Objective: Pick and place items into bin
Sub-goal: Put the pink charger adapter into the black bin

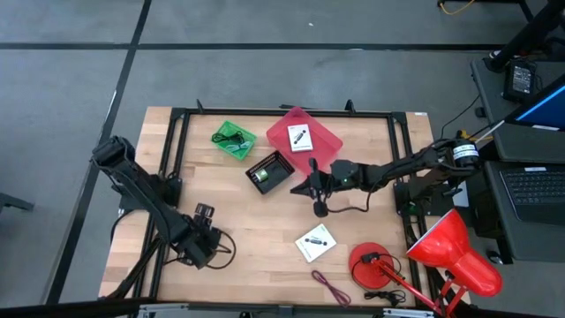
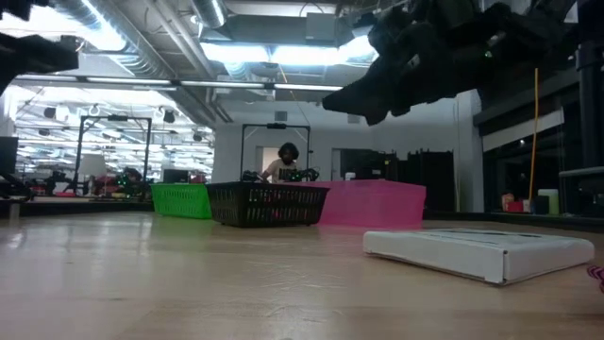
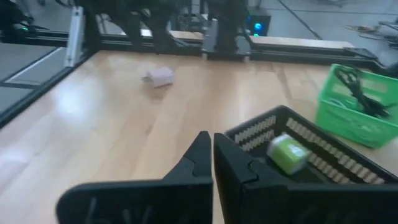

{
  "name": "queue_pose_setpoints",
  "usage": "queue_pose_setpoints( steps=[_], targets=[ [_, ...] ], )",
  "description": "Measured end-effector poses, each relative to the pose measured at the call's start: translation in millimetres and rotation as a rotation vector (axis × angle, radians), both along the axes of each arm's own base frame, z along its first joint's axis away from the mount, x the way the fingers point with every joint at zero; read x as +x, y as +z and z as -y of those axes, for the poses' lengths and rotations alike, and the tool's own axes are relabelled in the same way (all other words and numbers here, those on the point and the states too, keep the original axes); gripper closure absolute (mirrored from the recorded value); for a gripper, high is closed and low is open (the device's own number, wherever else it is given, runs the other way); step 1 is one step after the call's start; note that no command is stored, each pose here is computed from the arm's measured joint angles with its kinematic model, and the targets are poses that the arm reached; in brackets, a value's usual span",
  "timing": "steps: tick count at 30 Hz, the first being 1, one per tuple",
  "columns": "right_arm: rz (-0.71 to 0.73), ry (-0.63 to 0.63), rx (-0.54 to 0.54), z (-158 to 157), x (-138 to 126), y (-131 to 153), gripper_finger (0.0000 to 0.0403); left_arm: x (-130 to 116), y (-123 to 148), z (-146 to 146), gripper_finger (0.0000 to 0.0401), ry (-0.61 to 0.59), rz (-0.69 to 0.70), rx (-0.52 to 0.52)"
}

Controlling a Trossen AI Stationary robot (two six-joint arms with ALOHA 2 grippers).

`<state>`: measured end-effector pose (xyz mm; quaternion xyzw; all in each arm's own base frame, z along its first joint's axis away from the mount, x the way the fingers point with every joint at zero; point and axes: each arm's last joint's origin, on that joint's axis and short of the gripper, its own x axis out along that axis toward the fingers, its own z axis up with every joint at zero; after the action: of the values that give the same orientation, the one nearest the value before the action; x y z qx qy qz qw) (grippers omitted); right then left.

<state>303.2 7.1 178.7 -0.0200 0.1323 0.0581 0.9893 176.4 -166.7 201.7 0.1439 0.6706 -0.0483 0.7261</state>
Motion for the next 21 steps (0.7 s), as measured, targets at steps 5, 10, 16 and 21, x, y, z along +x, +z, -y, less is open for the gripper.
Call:
queue_pose_setpoints(
  steps=[5,10,16,21],
  targets=[
    [0.037,0.058,0.026,-19,0,4,0.0402,4,-14,4,0.0207,-0.031,-0.048,0.061],
    [0.088,0.125,0.031,-39,-2,9,0.0402,7,-30,7,0.0207,-0.096,-0.114,0.110],
    [0.135,0.188,0.039,-60,-5,13,0.0402,11,-48,10,0.0207,-0.172,-0.162,0.188],
    [0.141,0.144,0.025,-71,-7,14,0.0402,13,-52,9,0.0207,-0.205,-0.150,0.245]
  ],
)
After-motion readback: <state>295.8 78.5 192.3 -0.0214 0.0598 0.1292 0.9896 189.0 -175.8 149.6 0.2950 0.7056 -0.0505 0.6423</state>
